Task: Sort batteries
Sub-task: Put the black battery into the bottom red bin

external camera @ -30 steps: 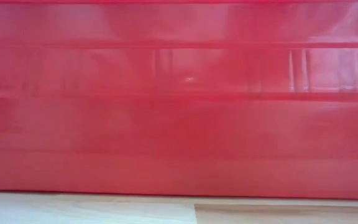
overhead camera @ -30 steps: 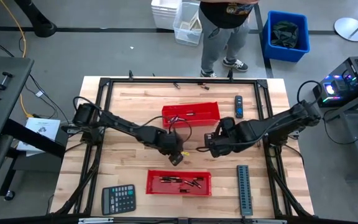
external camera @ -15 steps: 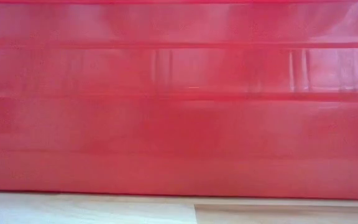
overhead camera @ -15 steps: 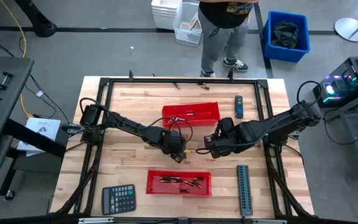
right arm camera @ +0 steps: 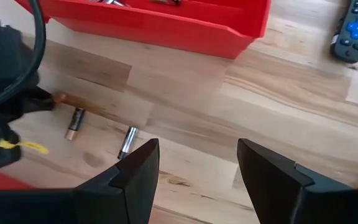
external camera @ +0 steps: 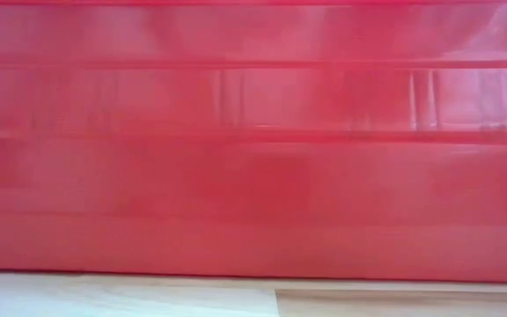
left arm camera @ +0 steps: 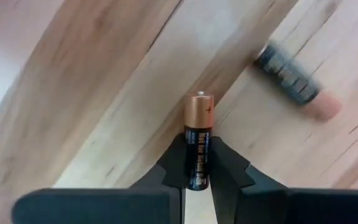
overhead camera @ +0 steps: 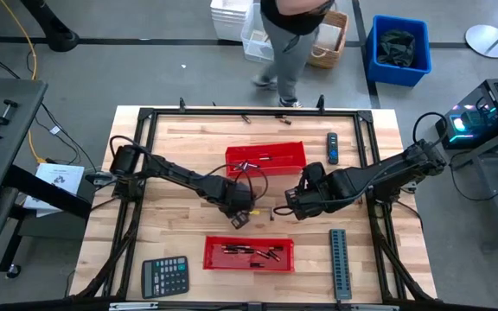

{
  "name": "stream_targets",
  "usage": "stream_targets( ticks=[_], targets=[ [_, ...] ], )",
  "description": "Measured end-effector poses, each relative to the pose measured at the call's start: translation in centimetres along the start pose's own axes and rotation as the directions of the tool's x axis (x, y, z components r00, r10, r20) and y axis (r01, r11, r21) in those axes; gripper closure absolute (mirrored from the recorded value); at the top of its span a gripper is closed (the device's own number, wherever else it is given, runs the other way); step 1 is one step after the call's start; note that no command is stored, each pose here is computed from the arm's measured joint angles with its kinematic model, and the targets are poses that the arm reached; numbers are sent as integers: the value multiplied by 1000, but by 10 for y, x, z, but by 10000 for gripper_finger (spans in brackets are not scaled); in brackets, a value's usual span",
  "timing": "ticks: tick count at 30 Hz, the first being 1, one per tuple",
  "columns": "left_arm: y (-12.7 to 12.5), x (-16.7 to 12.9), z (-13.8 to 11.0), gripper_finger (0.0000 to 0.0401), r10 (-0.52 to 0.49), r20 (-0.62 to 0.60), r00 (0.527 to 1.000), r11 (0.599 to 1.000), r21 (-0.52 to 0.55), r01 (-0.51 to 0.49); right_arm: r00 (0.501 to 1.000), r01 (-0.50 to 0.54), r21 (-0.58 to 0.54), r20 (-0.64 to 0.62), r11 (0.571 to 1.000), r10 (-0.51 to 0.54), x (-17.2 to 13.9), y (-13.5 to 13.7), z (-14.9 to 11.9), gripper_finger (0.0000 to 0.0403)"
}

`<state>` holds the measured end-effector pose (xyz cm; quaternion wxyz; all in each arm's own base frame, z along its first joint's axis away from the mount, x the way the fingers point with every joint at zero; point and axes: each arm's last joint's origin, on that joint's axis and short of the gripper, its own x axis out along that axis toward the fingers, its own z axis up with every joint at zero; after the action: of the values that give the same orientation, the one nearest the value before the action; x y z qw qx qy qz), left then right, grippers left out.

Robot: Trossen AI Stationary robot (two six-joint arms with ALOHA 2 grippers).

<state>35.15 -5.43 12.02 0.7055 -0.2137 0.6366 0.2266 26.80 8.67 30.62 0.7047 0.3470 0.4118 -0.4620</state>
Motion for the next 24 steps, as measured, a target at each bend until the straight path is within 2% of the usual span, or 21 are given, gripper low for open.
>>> stream_targets(
  ticks=[4,7,10,12,16,18,20,22,24],
  targets=[
    [6,-13,-6,372,36,-12,999,995,91,-35,1000,18,-9,1,1000,-18,0,-2,0,192],
    [19,-33,-18,372,147,-11,989,973,181,-143,1000,16,-23,9,1000,-16,-2,-3,-3,192],
    [23,-69,-20,372,127,130,983,957,245,-156,999,5,-42,33,999,-4,-8,-7,-5,192],
    [34,-88,-30,372,135,148,980,943,285,-173,999,-2,-47,45,999,4,-14,-11,-5,192],
    [41,-127,-49,372,-32,272,962,939,337,-64,997,-31,-38,69,999,34,-22,-17,-3,192],
    [41,-146,-61,372,-179,320,930,921,387,44,996,-45,-30,72,999,47,-26,-20,0,192],
    [35,-158,-71,372,-362,339,868,873,449,189,995,-55,-39,78,998,58,-29,-23,1,192],
    [30,-168,-83,372,-513,322,796,801,514,308,995,-59,-72,74,996,64,-30,-24,2,192],
    [20,-177,-93,372,-620,312,720,736,550,395,996,-62,-103,61,993,69,-31,-25,3,192]
  ],
)
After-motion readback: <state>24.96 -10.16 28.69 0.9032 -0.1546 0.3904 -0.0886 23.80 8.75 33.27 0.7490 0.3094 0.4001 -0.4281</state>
